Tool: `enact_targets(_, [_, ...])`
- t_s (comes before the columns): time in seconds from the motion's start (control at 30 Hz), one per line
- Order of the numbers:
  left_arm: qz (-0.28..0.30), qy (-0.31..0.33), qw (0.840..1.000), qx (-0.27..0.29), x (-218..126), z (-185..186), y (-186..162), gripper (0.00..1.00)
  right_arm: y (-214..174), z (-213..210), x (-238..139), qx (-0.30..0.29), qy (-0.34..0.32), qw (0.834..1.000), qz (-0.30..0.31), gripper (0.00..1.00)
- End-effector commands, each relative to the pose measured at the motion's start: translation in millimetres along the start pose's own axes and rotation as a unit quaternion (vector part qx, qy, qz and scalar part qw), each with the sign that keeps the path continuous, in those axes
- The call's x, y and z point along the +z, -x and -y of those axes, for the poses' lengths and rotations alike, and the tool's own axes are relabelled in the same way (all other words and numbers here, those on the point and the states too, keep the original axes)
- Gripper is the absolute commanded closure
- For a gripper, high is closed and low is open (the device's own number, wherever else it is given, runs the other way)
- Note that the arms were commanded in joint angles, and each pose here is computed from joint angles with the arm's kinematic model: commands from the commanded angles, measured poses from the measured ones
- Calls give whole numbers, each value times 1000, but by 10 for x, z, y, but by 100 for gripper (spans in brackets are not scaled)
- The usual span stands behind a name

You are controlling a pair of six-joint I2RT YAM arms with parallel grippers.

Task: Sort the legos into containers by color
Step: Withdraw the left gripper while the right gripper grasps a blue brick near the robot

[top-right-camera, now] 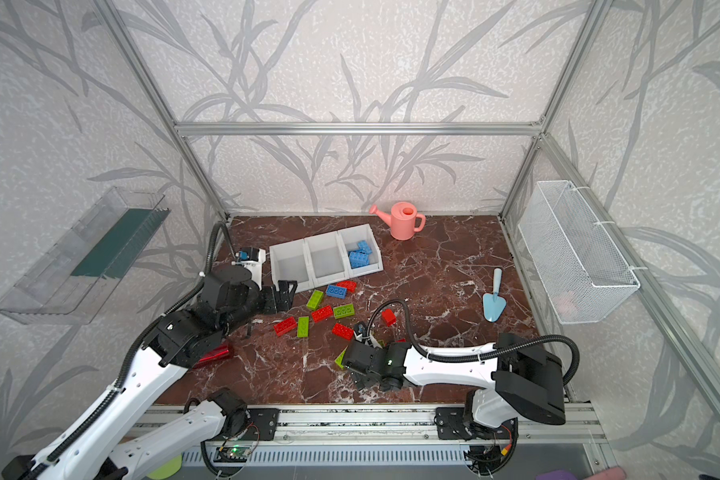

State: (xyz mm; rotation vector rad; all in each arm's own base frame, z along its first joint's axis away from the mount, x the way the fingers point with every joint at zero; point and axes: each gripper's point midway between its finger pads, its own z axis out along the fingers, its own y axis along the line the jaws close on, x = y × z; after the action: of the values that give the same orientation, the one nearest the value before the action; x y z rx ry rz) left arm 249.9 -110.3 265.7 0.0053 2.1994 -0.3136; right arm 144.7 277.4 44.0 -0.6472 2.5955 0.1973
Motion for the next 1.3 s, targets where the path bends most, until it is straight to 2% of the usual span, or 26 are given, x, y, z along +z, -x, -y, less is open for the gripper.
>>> enact_targets(0.0, [-19,35,999,16,7,-181,-206,6,40,-106,19,3,8,1000,-3,1])
enact_targets(0.37, [-29,44,998,39,5,-232,-276,6,-11,-134,200,-14,-28,999,-42,14])
enact_targets(0.63, [-31,40,998,42,7,-221,-292,6,-18,-158,269,-17,-33,998,-50,33])
enact_targets(0.73, [-30,40,998,43,1,-225,-291,6,-10,-150,253,-17,-35,998,-49,37])
enact_targets(0.87, [-26,40,998,41,-16,-231,-283,6,19,-136,201,-15,-36,998,-47,41])
enact_targets(0.93, [-25,39,998,42,-23,-229,-280,6,47,-153,148,-18,-31,998,-44,49])
enact_targets(1.13, [-19,36,998,41,-60,-220,-282,6,256,-178,-84,-19,-10,999,-33,51])
enact_targets(1.27, [-11,34,998,43,-101,-210,-268,6,567,-139,-267,-8,13,1000,-11,51])
